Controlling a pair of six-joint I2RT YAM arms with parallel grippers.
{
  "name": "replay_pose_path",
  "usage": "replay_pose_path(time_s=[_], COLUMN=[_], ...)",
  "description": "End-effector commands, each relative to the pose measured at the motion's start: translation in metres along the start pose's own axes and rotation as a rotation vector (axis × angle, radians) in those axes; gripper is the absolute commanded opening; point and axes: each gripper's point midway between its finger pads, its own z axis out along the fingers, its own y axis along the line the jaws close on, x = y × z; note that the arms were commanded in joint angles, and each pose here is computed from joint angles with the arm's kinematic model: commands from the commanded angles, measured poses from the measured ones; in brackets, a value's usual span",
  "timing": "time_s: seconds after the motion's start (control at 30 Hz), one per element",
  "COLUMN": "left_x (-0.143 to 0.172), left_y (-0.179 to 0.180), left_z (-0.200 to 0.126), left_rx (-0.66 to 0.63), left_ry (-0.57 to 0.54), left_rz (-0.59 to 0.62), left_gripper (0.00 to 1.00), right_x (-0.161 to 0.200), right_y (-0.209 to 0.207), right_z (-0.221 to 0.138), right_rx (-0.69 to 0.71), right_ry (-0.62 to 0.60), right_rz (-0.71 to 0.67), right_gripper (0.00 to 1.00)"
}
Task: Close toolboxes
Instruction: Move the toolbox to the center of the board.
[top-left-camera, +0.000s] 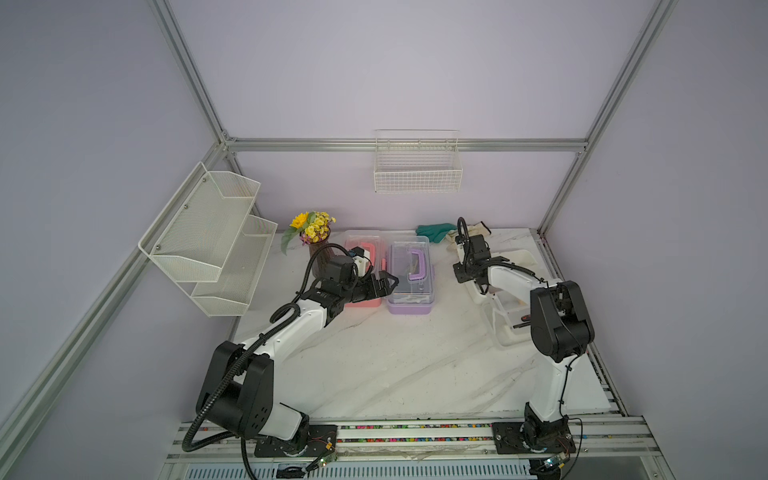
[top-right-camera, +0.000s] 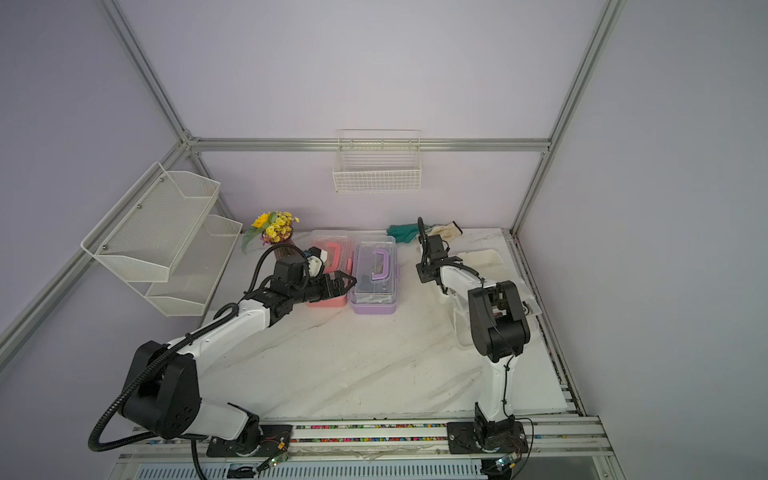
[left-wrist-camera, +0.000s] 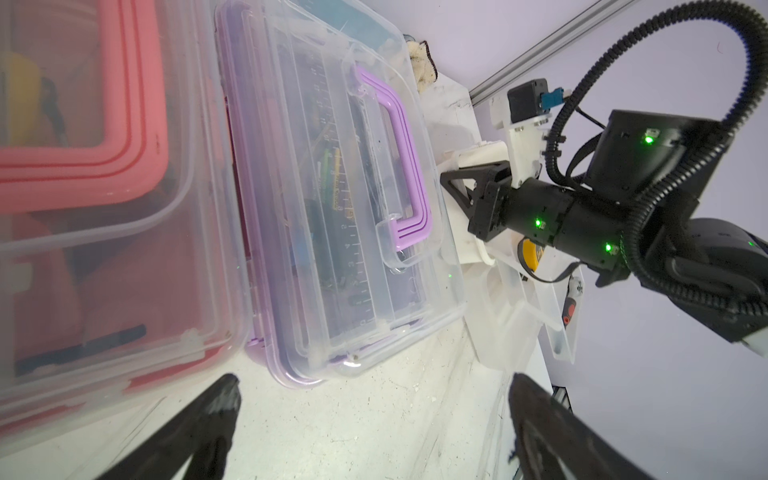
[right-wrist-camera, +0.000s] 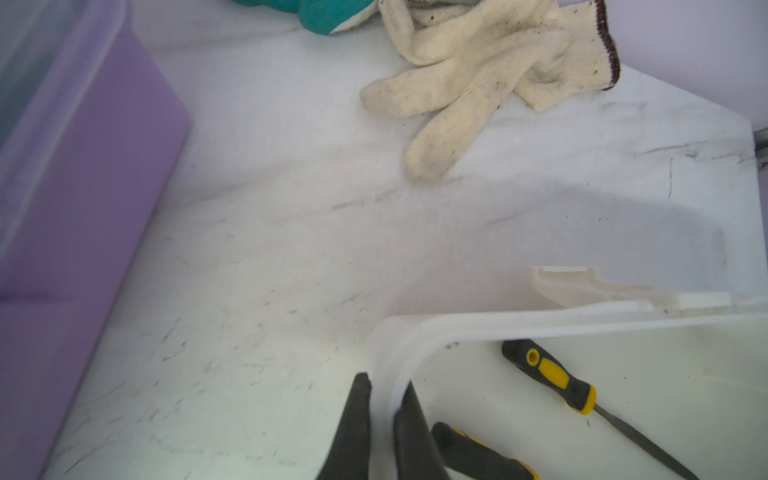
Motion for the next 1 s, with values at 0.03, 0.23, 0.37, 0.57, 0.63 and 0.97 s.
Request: replay_pose_path(time_s=[0.03, 0.23, 0.37, 0.57, 0.63, 0.97], left_x=[0.005, 0.010, 0.019, 0.046, 0.057, 0.100], left_y=[-0.009, -0.016, -0.018, -0.036, -0.042, -0.036], left_z=[-0.005, -0.013, -0.011, -0.002, 0.002, 0.026], left_rx=[0.048, 0.056, 0.062, 0.088, 0.097, 0.102], left_ry=[-0.005, -0.015, 0.002, 0.064, 0.078, 0.160], left_rz=[0.000, 0.014, 0.011, 0.012, 0.010, -0.045], left_gripper=[1.00, 1.00, 1.00, 1.00, 1.00, 1.00], right_x=[-0.010, 0.020, 0.039, 0.047, 0.046, 0.002], right_y=[0.023, 0.056, 0.080, 0.094, 0.098, 0.085], right_z=[-0.051, -0.080, -0.092, -0.087, -0.084, -0.114], right_rx=[0.011, -0.097, -0.194, -0.235, -0.241, -0.228], right_ry=[-0.077, -0.055, -0.051, -0.030, -0.026, -0.134], right_rz=[0.041, 0.085, 0.120, 0.134, 0.131, 0.207], right_gripper=[0.01, 0.03, 0.11, 0.19, 0.23, 0.38])
